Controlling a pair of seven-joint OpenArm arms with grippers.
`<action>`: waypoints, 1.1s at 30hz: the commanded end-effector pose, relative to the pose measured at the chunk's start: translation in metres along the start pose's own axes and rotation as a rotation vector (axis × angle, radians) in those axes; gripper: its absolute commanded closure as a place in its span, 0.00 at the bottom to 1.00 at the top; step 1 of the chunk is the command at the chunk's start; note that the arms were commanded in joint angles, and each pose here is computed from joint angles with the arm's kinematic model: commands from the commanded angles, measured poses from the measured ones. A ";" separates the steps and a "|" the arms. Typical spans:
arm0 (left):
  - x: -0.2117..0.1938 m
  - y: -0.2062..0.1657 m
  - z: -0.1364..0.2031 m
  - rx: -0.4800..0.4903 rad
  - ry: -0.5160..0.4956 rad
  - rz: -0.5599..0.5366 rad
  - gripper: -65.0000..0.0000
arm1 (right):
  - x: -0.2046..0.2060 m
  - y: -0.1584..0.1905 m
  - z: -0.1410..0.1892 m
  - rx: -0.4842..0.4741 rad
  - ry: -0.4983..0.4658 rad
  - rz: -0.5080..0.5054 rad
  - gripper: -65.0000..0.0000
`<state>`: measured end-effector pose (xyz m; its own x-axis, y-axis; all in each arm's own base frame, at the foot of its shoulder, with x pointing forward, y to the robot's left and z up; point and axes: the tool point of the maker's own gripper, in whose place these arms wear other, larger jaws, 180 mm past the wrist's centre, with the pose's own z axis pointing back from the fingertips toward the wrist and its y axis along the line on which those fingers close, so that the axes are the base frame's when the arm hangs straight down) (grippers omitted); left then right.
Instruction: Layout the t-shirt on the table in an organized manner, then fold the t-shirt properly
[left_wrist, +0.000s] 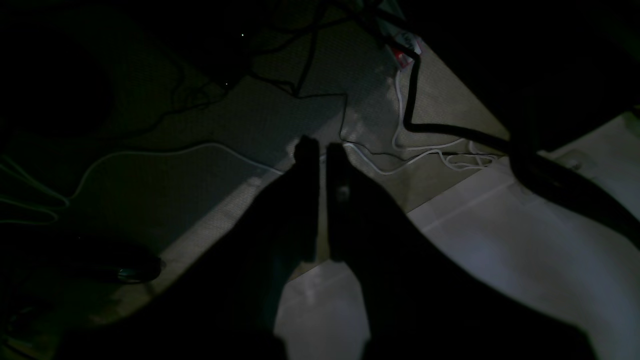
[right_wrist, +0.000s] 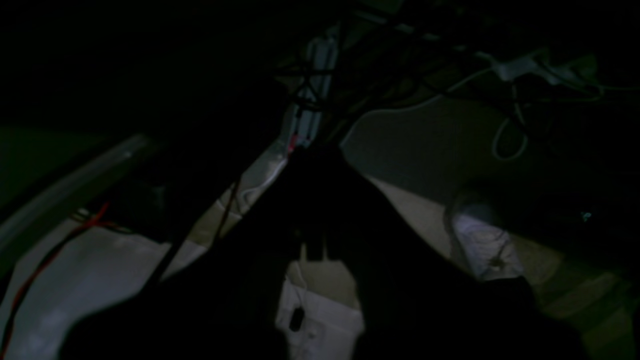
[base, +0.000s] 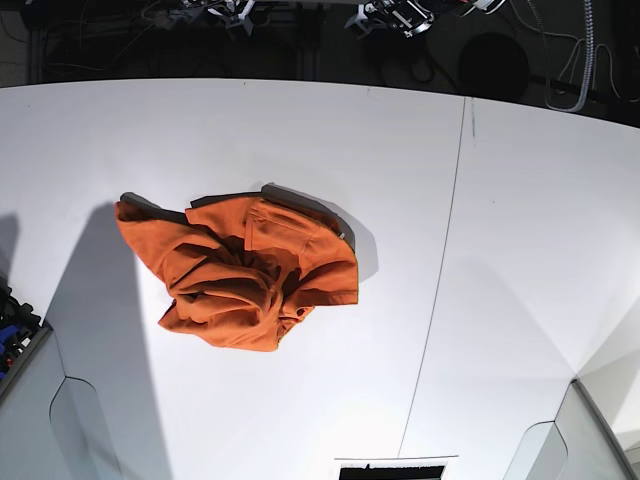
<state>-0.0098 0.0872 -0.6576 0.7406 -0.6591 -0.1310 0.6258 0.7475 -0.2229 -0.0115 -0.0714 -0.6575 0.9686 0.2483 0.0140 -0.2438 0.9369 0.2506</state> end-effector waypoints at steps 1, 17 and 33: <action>0.008 -0.004 0.001 -0.013 -0.019 -0.003 0.95 | 0.001 0.004 0.000 0.018 -0.009 0.003 1.00; -0.013 -0.030 -0.007 -0.054 -0.021 0.003 0.95 | -0.001 0.004 0.000 0.019 -0.006 0.003 1.00; -0.022 -0.067 -0.011 -0.099 -0.062 -0.006 0.95 | -0.028 0.009 0.012 0.018 -0.062 0.022 1.00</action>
<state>-0.0674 0.0523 -0.6506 0.7541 -0.6528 -0.0718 0.6060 0.7339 -0.3068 -0.0395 -0.0725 -0.6451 0.9641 0.2558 0.0711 -0.2655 0.9284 0.2600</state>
